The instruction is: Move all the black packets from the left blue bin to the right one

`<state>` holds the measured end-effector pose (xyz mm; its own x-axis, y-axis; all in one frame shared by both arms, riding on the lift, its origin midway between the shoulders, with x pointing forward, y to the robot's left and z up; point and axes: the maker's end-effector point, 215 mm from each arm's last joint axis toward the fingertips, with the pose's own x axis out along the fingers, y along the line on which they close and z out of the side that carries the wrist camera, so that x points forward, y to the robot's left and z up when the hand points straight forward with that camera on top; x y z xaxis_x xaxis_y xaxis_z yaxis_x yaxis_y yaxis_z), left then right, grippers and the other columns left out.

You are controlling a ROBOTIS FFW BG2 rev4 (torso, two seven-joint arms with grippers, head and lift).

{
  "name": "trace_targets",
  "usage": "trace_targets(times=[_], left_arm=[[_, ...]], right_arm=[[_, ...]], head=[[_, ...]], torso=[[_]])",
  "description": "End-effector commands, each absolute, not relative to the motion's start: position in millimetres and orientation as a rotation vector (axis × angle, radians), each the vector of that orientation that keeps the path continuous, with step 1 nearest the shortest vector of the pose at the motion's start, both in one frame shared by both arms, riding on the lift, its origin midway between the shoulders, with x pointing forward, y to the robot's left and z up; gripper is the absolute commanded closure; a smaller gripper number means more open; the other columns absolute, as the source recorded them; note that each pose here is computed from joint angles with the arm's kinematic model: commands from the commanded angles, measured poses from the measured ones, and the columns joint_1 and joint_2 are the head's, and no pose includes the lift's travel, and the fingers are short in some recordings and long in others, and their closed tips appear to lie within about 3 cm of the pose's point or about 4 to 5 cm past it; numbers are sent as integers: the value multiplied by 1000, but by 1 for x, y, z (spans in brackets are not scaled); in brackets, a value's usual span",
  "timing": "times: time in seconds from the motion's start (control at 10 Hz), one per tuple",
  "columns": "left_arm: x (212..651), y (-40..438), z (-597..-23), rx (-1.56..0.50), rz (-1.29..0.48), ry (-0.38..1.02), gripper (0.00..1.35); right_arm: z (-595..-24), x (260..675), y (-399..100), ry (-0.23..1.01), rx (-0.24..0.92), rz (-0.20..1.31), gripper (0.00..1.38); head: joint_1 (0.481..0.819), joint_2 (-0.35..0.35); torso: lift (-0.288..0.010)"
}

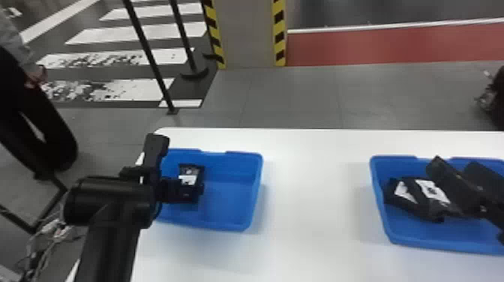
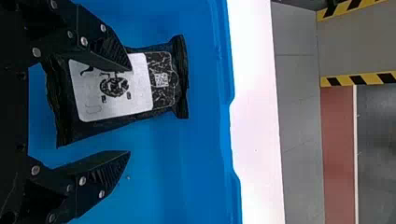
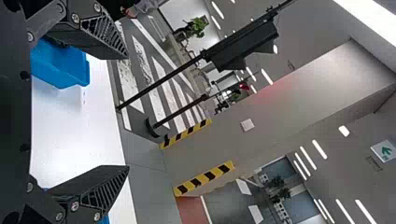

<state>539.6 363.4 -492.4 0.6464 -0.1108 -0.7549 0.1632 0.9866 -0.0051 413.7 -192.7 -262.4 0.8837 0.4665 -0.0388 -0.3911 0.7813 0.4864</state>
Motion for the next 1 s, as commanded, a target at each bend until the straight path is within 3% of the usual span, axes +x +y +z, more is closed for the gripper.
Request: trace_targets(times=[0.0,0.3,0.5,0.8,0.9], left_arm=[[536,366,-495,68,-151,866,647],[543,366,-485,92,-153,834,420],[530,378,-494,84,-111,897,518],[525,386,-497,100,-85,917,501],[524,389,-498,104,-76,923,575]], right_arm=[[-263,413,-192,164,494,467,194],[-264,413,-192,164,498,469,194],[-264,413,-191,163,500,473,194],[-264,413,-191,164,502,473,196],[-264,413,-190,164,510,477,196]], head=[[695,196],[695,200],[695,201],[695,222],[695,224]], torso=[[-110],[-110],[-110],[-110],[-110]])
